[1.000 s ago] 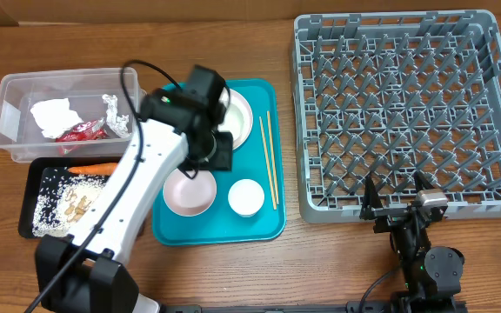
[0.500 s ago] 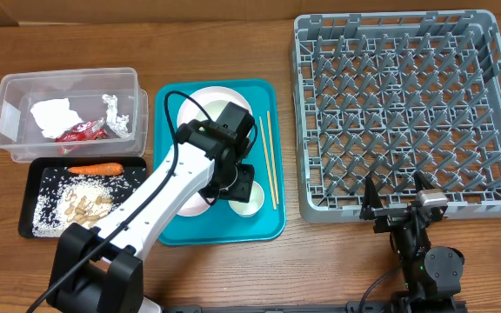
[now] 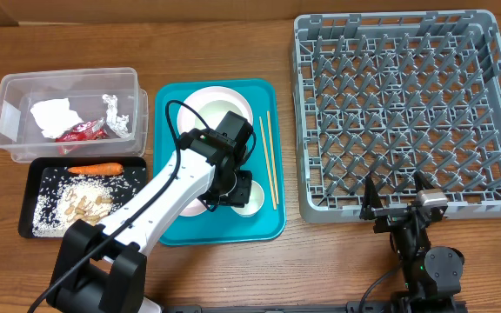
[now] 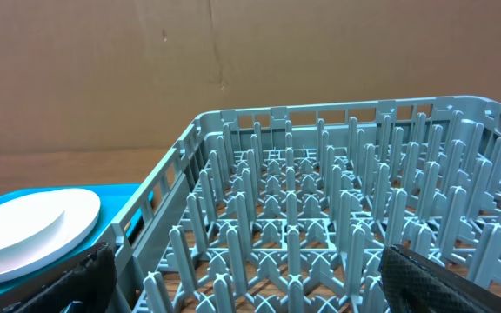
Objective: Sort waste into correct bins and load items into the dishwasher
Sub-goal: 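Release the pink bowl and move the left gripper to the white cup, then grasp the white cup with the left gripper and lift it left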
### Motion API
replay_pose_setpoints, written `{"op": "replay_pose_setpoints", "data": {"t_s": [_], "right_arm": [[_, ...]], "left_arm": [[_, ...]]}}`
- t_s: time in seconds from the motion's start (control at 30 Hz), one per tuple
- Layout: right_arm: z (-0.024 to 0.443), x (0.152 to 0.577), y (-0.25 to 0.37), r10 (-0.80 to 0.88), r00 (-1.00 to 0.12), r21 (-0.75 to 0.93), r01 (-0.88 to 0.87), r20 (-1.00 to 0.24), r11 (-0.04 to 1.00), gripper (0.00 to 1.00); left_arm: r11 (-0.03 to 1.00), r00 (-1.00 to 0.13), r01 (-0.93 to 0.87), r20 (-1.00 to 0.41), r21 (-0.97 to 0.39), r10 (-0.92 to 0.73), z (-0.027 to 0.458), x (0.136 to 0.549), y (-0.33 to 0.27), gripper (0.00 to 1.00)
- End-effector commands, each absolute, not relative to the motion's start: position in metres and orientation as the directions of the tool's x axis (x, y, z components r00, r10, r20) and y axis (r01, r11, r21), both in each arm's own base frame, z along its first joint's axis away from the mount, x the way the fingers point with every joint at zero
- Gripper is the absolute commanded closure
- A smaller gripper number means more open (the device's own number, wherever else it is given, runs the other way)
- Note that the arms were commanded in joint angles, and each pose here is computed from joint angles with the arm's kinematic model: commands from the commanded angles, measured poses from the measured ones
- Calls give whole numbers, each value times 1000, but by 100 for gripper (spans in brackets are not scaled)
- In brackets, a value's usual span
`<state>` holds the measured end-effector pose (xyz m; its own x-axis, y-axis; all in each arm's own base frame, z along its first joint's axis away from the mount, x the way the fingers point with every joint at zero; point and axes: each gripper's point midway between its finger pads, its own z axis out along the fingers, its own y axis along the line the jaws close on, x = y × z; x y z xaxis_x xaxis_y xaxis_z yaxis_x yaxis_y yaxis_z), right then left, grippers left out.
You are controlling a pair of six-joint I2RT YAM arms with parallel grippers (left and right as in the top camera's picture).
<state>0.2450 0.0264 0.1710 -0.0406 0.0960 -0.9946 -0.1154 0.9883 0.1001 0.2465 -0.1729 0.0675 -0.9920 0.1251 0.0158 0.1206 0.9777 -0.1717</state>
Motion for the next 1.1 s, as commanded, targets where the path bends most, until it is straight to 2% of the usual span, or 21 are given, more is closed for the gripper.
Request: {"op": "replay_pose_setpoints", "data": {"t_s": [0.0, 0.13, 0.23, 0.33, 0.5, 0.73, 0.87, 0.97, 1.07], "right_arm": [[170, 245, 25, 94, -35, 97, -111, -995, 989, 0], [170, 245, 25, 94, -35, 97, -111, -995, 989, 0], [170, 245, 25, 94, -35, 97, -111, -995, 989, 0], [170, 245, 25, 94, -35, 97, -111, -995, 989, 0], [170, 245, 25, 94, -35, 97, -111, -995, 989, 0], [170, 245, 25, 94, -35, 97, -111, -995, 989, 0], [170, 245, 25, 94, -35, 97, -111, -995, 989, 0], [170, 245, 25, 94, -35, 97, -111, -995, 989, 0], [170, 245, 25, 94, -35, 97, -111, -995, 989, 0]], "left_arm": [[980, -993, 112, 8, -166, 115, 67, 246, -171, 66], [981, -994, 105, 5, -160, 107, 64, 246, -170, 67], [983, -995, 95, 9, -160, 98, 62, 245, -169, 74], [983, -995, 92, 16, -156, 96, 60, 243, -168, 75], [983, -995, 93, 15, -156, 96, 59, 243, -168, 96], [984, -995, 91, 22, -154, 95, 59, 242, -167, 96], [973, -986, 164, -9, -163, 165, 63, 249, -167, 96], [958, -983, 182, -42, -220, 178, 78, 262, -172, 96], [914, -976, 215, -94, -343, 194, 101, 280, -182, 96]]}}
